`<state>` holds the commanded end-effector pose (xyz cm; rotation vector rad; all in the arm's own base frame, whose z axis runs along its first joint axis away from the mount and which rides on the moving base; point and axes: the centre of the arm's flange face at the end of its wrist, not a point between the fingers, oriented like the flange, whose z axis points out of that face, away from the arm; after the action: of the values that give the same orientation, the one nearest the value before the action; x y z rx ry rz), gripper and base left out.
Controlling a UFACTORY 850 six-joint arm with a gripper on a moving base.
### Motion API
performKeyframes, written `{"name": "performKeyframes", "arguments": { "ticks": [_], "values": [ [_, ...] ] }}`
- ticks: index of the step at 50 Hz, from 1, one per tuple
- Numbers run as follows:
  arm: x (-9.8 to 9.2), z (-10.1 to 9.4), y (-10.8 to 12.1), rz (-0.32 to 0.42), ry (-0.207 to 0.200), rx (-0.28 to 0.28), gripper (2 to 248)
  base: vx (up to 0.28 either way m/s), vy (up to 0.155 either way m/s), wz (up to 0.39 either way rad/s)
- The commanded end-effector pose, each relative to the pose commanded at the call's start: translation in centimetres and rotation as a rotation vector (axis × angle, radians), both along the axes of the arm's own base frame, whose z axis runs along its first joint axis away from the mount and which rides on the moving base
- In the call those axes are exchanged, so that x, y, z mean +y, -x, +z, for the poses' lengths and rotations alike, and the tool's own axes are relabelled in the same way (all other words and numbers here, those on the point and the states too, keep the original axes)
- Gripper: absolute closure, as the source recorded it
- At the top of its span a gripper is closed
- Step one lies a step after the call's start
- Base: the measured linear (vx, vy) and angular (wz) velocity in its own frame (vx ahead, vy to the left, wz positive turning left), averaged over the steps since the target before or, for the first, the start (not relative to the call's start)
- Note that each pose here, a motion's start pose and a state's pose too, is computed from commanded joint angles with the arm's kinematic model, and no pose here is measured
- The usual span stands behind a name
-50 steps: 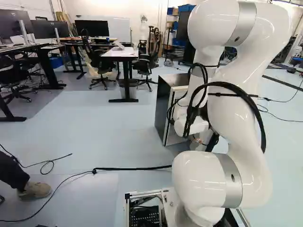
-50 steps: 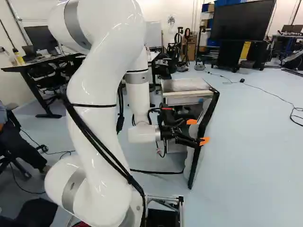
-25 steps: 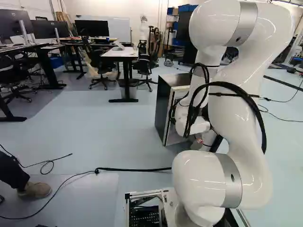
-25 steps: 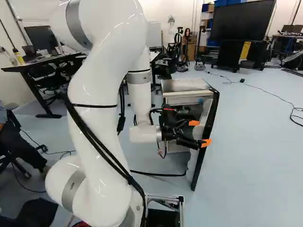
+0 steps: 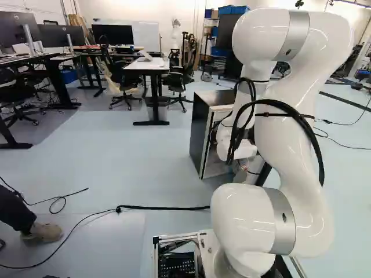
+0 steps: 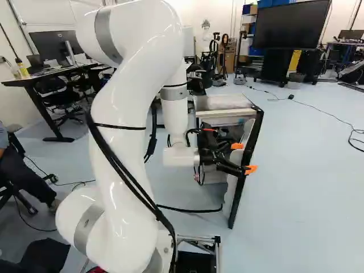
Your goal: Open the fridge door
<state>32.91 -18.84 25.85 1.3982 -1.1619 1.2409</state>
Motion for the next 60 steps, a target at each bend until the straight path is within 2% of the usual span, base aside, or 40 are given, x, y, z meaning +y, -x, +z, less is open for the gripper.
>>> {"name": "performKeyframes", "arguments": {
  "ticks": [60],
  "values": [
    [-12.3, -2.1, -4.8, -0.218, -0.051, -0.121, 3, 0.0, 0.0, 0.0]
  ]
}}
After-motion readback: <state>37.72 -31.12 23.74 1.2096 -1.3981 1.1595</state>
